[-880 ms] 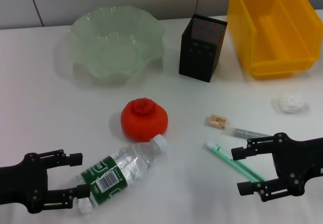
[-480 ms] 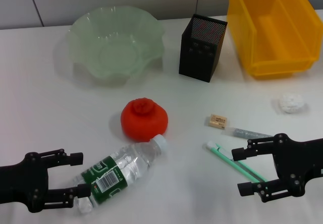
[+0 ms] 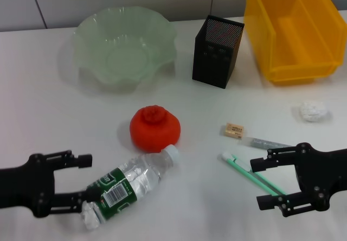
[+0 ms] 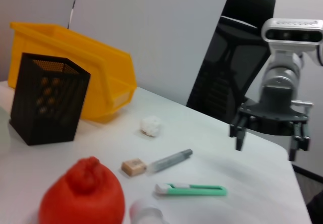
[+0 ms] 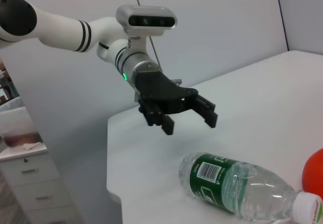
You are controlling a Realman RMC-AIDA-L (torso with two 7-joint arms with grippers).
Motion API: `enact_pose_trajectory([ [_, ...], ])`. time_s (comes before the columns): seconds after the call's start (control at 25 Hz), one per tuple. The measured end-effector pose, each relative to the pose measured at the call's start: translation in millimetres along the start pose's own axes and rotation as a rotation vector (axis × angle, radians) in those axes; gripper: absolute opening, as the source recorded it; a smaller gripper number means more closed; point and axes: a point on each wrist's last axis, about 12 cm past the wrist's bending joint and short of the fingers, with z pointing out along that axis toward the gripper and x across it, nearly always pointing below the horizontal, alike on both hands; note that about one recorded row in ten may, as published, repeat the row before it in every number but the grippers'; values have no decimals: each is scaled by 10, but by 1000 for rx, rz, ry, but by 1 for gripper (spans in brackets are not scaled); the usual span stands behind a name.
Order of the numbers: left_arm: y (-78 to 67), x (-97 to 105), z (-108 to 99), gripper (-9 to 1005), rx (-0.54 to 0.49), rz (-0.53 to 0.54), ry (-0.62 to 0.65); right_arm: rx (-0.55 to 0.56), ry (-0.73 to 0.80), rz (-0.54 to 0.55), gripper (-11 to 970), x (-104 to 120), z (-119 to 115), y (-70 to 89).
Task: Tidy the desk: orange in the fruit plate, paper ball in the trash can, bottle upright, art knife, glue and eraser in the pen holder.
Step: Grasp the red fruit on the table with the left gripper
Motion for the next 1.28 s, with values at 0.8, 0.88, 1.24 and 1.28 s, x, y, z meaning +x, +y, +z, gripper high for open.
enact_pose_trajectory([
  [0.8, 547, -424, 487, 746, -237, 92, 20, 76, -24, 52, 738, 167, -167, 97],
  [0.88, 557, -402, 532, 744, -248, 101, -5, 76, -26, 52, 738, 169, -162, 98],
  [1.24, 545, -340, 888, 733, -209, 147, 31, 74, -29, 50, 738, 149, -138, 82],
  [1.28, 545, -340, 888, 731, -209, 147, 31, 73, -30, 50, 738, 148, -135, 81],
])
